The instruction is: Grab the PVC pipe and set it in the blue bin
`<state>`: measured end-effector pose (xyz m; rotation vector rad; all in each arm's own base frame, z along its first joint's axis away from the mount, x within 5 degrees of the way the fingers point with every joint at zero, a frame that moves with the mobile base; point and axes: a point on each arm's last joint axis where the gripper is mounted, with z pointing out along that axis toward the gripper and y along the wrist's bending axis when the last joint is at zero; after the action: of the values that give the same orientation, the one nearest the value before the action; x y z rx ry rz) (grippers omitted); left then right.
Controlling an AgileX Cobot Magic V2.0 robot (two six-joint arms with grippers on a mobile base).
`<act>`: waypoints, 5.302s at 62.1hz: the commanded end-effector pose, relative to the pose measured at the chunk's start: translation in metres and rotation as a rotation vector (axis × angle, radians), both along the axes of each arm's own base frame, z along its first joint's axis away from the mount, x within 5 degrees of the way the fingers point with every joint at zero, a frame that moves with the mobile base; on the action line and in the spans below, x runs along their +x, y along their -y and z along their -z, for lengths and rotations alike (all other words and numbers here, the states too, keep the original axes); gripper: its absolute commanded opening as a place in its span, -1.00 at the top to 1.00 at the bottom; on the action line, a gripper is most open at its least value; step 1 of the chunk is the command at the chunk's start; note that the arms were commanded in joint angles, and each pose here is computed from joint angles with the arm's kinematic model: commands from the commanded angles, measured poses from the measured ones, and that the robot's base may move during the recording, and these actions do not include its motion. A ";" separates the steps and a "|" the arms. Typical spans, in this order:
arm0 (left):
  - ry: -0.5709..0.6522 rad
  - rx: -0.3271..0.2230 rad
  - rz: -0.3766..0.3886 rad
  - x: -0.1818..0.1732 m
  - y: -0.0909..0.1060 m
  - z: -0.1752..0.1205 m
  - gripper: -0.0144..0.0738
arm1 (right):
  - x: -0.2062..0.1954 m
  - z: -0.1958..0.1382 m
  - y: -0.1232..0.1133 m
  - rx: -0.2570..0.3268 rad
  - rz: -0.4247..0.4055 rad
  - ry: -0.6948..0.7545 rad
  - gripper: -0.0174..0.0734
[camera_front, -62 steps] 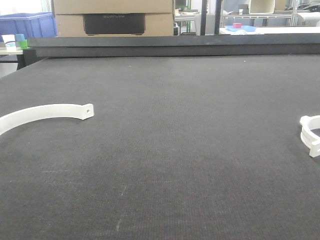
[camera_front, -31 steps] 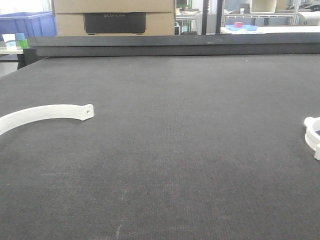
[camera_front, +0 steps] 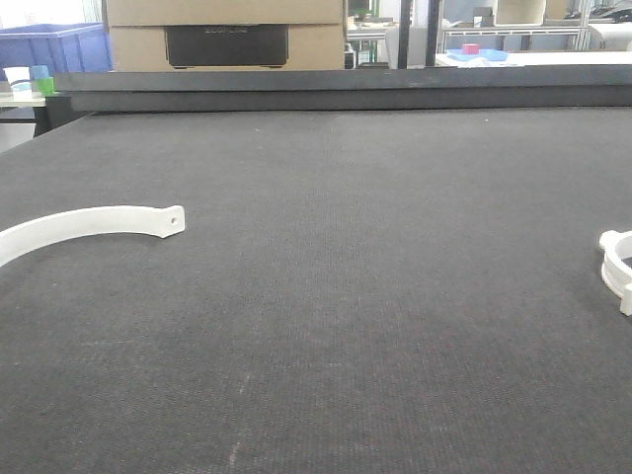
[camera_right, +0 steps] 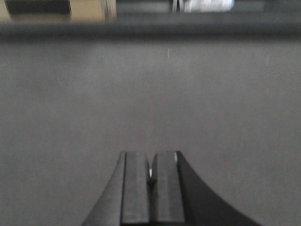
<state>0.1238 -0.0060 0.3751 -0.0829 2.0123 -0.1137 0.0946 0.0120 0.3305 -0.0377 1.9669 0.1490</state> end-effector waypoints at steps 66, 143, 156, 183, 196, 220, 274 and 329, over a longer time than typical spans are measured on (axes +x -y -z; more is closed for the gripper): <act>-0.584 -0.112 0.013 0.068 0.012 0.082 0.92 | 0.120 0.040 -0.024 0.238 -0.015 -0.527 0.92; -0.570 -0.107 0.011 0.069 0.011 0.081 0.92 | 0.225 0.109 -0.074 0.131 0.224 -1.011 0.18; -0.572 -0.106 0.011 0.069 0.011 0.082 0.92 | 0.230 0.127 -0.070 0.130 0.250 -1.067 0.28; -0.586 -0.106 0.012 0.068 0.011 0.082 0.92 | 0.233 0.138 -0.065 0.107 0.269 -1.096 0.40; -0.526 -0.107 0.008 0.072 0.011 0.079 0.92 | 0.230 0.138 -0.060 0.034 0.267 -1.120 0.99; -0.484 -0.109 0.017 0.080 0.012 0.053 0.92 | 0.204 0.077 -0.062 -0.068 0.062 -0.984 0.98; -0.947 0.081 -0.008 0.191 0.005 0.145 0.90 | 0.170 0.029 -0.079 -0.085 -0.056 -0.842 0.98; -0.900 -0.021 -0.001 0.203 0.013 0.145 0.02 | 0.173 0.029 -0.081 -0.069 -0.061 -0.823 0.98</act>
<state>0.3221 -0.0185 0.2269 -0.1520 2.9388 -0.0793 0.2672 0.0924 0.2993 -0.0735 2.8153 0.1530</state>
